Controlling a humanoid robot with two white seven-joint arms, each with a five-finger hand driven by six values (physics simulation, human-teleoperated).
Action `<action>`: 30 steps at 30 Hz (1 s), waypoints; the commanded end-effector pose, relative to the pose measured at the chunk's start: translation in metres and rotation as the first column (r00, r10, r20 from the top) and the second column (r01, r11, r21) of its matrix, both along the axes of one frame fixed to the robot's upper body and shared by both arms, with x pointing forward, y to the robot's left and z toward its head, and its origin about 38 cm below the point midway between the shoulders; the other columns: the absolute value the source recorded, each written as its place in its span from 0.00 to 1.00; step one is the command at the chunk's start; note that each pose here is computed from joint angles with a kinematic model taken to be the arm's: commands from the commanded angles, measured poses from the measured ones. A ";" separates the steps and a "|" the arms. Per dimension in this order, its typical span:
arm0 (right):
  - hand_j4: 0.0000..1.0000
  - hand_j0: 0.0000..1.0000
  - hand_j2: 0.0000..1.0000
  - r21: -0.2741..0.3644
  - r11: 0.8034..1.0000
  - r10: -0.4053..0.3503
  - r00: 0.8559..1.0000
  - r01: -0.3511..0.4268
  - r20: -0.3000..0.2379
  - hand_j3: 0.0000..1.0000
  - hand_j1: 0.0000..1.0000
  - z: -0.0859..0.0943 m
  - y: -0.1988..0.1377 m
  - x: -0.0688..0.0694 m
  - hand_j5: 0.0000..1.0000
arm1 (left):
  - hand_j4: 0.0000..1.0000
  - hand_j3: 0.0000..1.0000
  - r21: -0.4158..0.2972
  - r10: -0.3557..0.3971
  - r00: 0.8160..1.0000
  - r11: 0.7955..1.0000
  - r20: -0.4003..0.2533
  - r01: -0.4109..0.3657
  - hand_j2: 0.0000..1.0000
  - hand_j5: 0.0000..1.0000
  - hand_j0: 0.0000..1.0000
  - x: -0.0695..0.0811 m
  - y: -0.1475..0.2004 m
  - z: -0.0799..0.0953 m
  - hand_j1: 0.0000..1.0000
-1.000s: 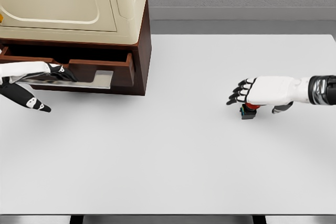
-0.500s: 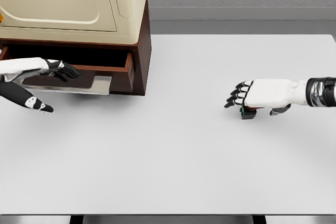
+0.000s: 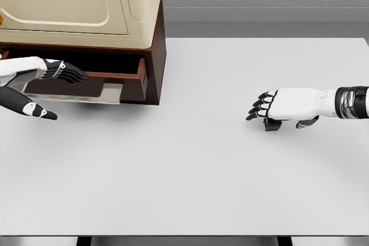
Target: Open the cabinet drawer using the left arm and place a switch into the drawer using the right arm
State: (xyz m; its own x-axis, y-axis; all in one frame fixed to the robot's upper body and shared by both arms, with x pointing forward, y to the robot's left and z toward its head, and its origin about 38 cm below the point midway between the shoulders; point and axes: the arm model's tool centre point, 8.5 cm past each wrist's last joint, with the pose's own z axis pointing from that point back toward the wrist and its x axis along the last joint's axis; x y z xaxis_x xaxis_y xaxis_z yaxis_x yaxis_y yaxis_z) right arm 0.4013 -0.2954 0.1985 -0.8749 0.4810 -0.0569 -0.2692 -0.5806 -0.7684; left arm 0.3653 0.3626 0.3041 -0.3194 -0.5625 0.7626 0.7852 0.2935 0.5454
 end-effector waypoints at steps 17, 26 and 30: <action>1.00 1.00 1.00 0.001 1.000 -0.008 1.000 0.008 -0.006 1.00 1.00 -0.001 -0.002 0.001 1.00 | 0.86 0.86 -0.043 0.015 1.000 0.999 0.022 -0.014 0.86 0.86 0.86 -0.007 0.013 0.016 0.86; 0.82 0.82 0.82 0.002 1.000 -0.014 1.000 0.014 -0.007 0.82 0.82 -0.002 -0.003 0.002 0.82 | 0.88 0.88 -0.046 0.057 0.997 0.997 0.060 -0.055 0.88 0.88 0.88 -0.020 0.038 0.038 0.88; 0.82 0.82 0.82 0.004 1.000 -0.014 1.000 0.014 -0.003 0.82 0.82 0.000 -0.003 0.002 0.82 | 0.97 0.97 -0.019 0.073 0.994 0.997 0.084 -0.072 0.97 0.97 0.97 -0.028 0.051 0.047 0.97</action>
State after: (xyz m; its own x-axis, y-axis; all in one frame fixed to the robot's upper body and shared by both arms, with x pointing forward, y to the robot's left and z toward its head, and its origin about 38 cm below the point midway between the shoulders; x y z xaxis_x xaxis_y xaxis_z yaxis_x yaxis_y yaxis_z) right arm 0.4033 -0.2982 0.1977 -0.8697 0.4906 -0.0545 -0.2778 -0.5777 -0.7675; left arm 0.3409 0.4072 0.3452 -0.3385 -0.5660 0.7517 0.7241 0.3535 0.5922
